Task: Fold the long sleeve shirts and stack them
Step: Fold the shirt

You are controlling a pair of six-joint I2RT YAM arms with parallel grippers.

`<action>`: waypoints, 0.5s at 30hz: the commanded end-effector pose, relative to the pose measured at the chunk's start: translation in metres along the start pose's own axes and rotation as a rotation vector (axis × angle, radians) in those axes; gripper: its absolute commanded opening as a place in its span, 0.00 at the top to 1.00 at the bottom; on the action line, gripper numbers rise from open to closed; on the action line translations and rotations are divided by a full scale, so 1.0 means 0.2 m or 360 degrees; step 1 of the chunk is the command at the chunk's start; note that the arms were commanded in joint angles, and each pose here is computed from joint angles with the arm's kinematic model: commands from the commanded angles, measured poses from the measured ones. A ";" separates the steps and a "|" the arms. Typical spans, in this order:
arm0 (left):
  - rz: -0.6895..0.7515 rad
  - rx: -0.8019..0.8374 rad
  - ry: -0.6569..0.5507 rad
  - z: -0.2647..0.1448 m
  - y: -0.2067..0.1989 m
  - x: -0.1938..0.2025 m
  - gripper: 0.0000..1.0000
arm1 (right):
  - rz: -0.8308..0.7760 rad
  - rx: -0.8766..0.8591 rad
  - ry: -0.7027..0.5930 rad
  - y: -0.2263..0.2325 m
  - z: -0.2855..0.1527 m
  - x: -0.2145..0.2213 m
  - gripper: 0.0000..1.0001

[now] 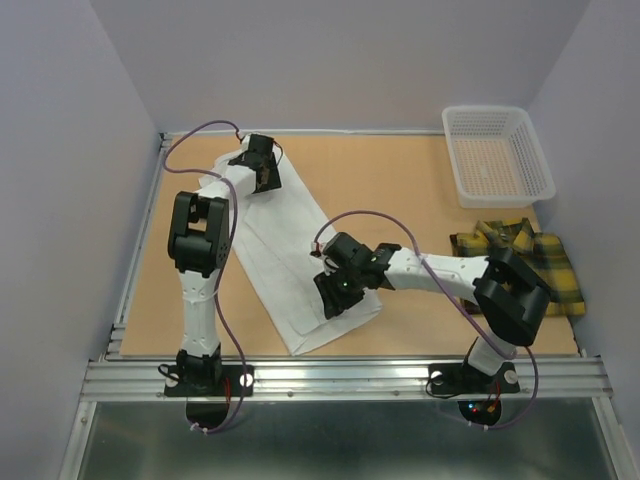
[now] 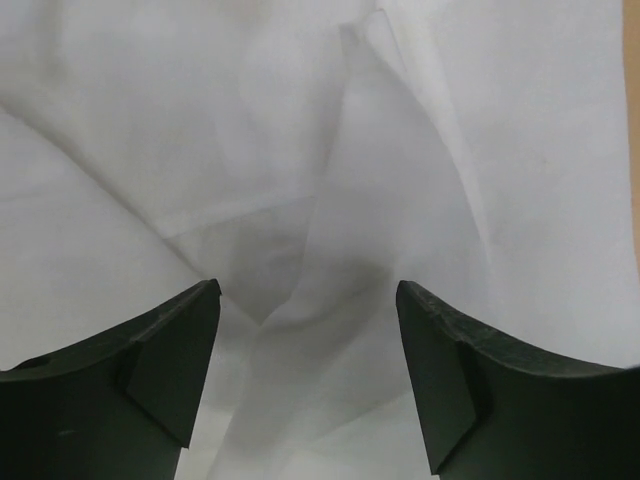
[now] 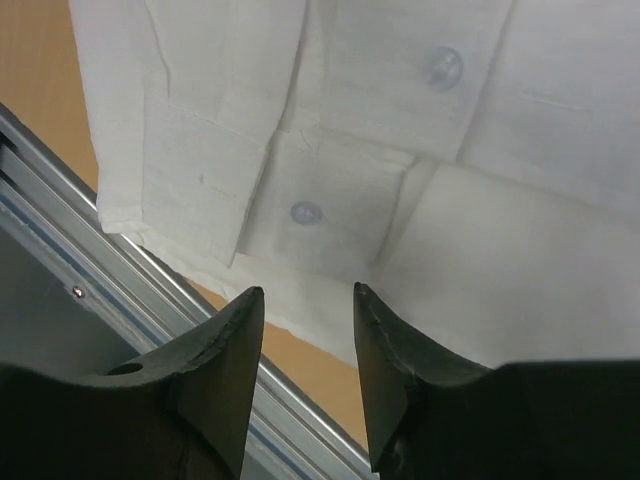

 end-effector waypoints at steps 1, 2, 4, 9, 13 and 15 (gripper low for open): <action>-0.0123 0.0022 -0.0288 -0.45 0.10 -0.29 0.15 | -0.0088 0.0129 -0.0314 0.03 -0.28 -0.19 0.52; -0.0156 0.0016 -0.0304 -0.51 0.12 -0.29 0.15 | -0.0103 0.0155 -0.0352 0.03 -0.32 -0.20 0.51; -0.0264 0.0024 -0.0330 -0.64 0.17 -0.27 0.14 | -0.0106 0.0237 -0.0451 0.00 -0.41 -0.22 0.49; -0.0383 0.0154 -0.0212 -0.75 0.13 -0.06 0.23 | -0.0055 0.0450 -0.0551 -0.16 -0.51 -0.24 0.58; -0.0341 0.0155 -0.0116 -0.68 0.07 0.09 0.36 | 0.0005 0.0516 -0.0520 -0.24 -0.48 -0.23 0.70; -0.0331 0.0136 -0.0088 -0.63 0.06 0.12 0.38 | 0.0020 0.0540 -0.0500 -0.27 -0.46 -0.23 0.71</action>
Point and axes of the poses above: each gripper's point midway between its finger pads, its own z axis out along the fingers, its own y axis along the line the jaws close on, x = y × z, the point moved 3 cm from there along -z, back along the fingers, and after that the axes turned 3 degrees about -z, right-handed, at the moved point
